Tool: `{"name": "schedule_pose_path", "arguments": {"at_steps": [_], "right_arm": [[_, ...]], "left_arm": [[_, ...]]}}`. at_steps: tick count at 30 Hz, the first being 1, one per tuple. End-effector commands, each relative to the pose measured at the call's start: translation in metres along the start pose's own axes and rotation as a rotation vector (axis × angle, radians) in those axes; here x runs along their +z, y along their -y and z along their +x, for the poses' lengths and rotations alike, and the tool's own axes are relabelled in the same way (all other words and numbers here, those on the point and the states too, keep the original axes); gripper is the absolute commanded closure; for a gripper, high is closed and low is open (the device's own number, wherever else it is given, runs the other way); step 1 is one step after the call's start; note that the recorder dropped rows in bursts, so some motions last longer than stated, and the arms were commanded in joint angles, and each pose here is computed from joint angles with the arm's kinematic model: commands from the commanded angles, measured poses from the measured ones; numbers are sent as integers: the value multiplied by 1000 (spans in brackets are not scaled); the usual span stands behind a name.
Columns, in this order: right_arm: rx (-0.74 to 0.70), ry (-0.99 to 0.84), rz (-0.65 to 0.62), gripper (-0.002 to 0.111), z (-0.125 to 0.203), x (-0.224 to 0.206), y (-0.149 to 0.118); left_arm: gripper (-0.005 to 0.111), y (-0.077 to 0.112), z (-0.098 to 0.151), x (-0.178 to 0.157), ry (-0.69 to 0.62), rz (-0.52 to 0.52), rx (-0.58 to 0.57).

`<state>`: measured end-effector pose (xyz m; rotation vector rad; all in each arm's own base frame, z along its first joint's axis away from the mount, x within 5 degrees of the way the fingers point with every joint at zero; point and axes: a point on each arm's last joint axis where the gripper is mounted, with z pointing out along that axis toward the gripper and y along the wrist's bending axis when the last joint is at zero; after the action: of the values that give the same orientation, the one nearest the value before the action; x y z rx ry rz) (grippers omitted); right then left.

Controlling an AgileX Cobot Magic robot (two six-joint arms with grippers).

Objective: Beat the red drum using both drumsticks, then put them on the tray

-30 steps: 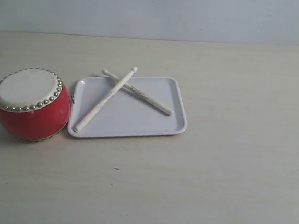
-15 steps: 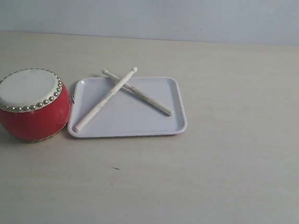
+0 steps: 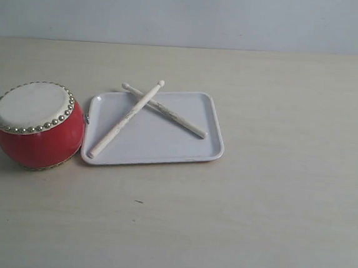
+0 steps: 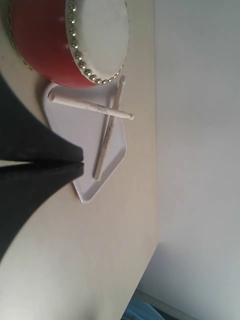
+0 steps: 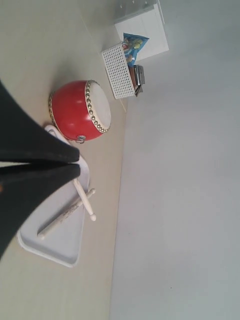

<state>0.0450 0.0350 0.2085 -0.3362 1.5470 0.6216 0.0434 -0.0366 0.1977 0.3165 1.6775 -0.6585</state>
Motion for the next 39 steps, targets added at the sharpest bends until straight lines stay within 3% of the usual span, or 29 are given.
{"name": "schedule_pose_path", "arguments": {"at_steps": [1, 7, 11, 25, 32, 39], "right_arm": [[-6, -1, -4, 108, 1, 0, 0], [-6, -1, -4, 108, 1, 0, 0], [-6, -1, -4, 108, 1, 0, 0], [-6, -1, -4, 108, 1, 0, 0], [-6, -1, -4, 108, 1, 0, 0], [-6, -1, -4, 108, 1, 0, 0]], "left_arm": [[106, 0, 2, 0, -10, 4, 6], [106, -4, 5, 0, -52, -35, 75], [106, -8, 7, -1, -61, -91, -9], [106, -20, 11, -3, -86, -293, -54], [106, -25, 10, -4, -76, -395, 17], [106, -29, 9, -6, -64, -468, 12]]}}
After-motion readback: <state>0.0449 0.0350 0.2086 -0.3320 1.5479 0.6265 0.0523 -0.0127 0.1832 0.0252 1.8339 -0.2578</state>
